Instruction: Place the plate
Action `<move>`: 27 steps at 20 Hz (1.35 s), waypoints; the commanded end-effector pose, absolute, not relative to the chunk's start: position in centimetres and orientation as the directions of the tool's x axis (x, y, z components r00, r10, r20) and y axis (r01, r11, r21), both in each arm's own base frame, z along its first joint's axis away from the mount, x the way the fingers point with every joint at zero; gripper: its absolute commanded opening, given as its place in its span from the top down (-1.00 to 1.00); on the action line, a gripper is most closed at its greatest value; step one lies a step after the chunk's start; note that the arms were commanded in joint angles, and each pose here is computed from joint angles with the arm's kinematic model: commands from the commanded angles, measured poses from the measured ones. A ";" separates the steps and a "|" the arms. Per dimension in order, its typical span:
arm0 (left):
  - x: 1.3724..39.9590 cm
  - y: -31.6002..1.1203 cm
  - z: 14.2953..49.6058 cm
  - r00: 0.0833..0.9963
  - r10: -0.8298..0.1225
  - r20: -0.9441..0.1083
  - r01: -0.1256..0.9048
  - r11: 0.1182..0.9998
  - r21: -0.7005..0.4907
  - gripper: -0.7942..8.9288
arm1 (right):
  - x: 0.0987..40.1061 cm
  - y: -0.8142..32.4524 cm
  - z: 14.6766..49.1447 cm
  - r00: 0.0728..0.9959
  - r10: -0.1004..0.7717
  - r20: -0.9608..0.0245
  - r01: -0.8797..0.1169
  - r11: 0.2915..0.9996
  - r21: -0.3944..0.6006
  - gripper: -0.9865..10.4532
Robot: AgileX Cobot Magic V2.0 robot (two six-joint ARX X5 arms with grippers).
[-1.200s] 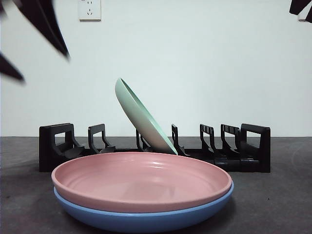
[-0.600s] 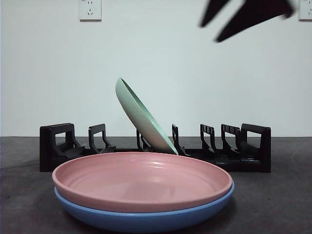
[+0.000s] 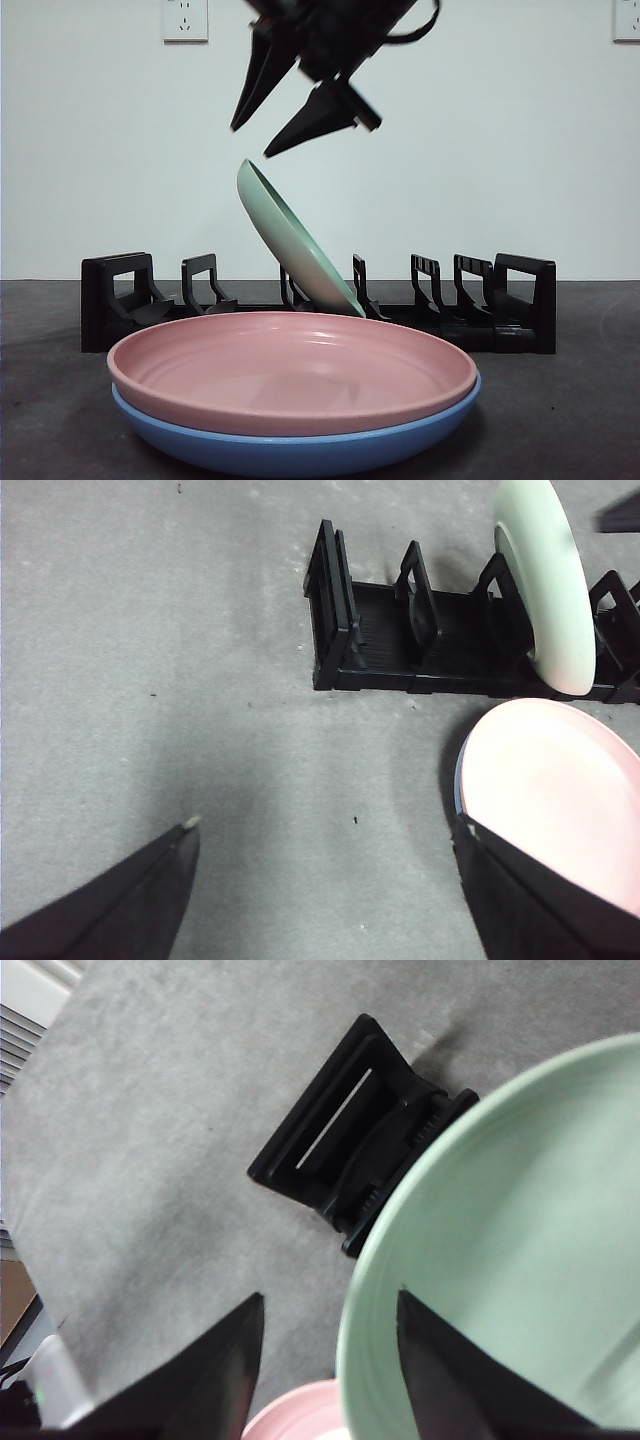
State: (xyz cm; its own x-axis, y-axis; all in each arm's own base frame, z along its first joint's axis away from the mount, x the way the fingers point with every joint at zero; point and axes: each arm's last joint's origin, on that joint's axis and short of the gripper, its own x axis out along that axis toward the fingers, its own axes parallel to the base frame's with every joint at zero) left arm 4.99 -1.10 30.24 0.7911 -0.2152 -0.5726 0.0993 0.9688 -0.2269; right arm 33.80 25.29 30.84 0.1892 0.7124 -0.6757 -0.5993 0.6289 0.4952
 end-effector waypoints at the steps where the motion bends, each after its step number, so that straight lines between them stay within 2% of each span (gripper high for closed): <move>1: 5.0 -1.0 30.4 0.805 -0.190 -0.561 0.081 0.973 -0.214 0.00 | 34.8 26.5 29.8 0.177 0.712 -0.680 -0.592 0.629 0.504 0.46; 4: 5.1 -0.9 30.4 0.811 -0.163 -0.562 0.059 0.978 -0.199 0.00 | 35.4 26.9 28.6 0.161 0.699 -0.697 -0.576 0.640 0.509 0.48; 6: 5.1 -0.9 30.4 0.811 -0.163 -0.562 0.059 0.978 -0.199 0.00 | 35.2 27.2 28.4 0.150 0.697 -0.701 -0.576 0.638 0.511 0.64; 7: 5.1 -0.9 30.5 0.812 -0.164 -0.561 0.059 0.978 -0.199 0.00 | 35.1 27.3 28.4 0.144 0.698 -0.701 -0.580 0.634 0.512 0.79; 8: 5.1 -1.0 30.5 0.812 -0.164 -0.560 0.060 0.978 -0.199 0.00 | 35.0 27.5 28.4 0.138 0.700 -0.700 -0.583 0.629 0.514 0.81; 12: 5.1 -1.0 30.5 0.813 -0.164 -0.558 0.060 0.978 -0.200 0.00 | 34.2 27.7 28.8 0.098 0.712 -0.695 -0.587 0.606 0.537 0.81; 15: 5.1 -1.0 30.5 0.815 -0.164 -0.555 0.061 0.978 -0.200 0.00 | 32.9 26.7 31.6 0.109 0.721 -0.684 -0.613 0.591 0.525 0.81; 18: 5.1 -1.0 30.5 0.816 -0.164 -0.554 0.061 0.978 -0.200 0.00 | 30.6 25.1 35.6 0.115 0.764 -0.635 -0.673 0.530 0.516 0.81; 23: 5.2 -1.0 30.6 0.823 -0.166 -0.544 0.061 0.977 -0.205 0.00 | 26.2 22.6 41.3 0.093 0.849 -0.520 -0.800 0.375 0.469 0.81; 27: 5.2 -1.0 30.7 0.827 -0.166 -0.537 0.038 0.970 -0.242 0.00 | 21.6 20.7 43.5 0.120 0.917 -0.380 -0.897 0.265 0.355 0.81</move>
State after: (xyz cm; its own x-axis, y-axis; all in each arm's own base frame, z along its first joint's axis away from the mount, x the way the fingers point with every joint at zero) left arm 5.18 -0.98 30.48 0.8185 -0.1690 -0.5492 0.0464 0.9721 -0.2300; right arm 21.87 20.61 42.96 0.1275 0.9071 -0.4012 -0.8739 0.2940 0.3870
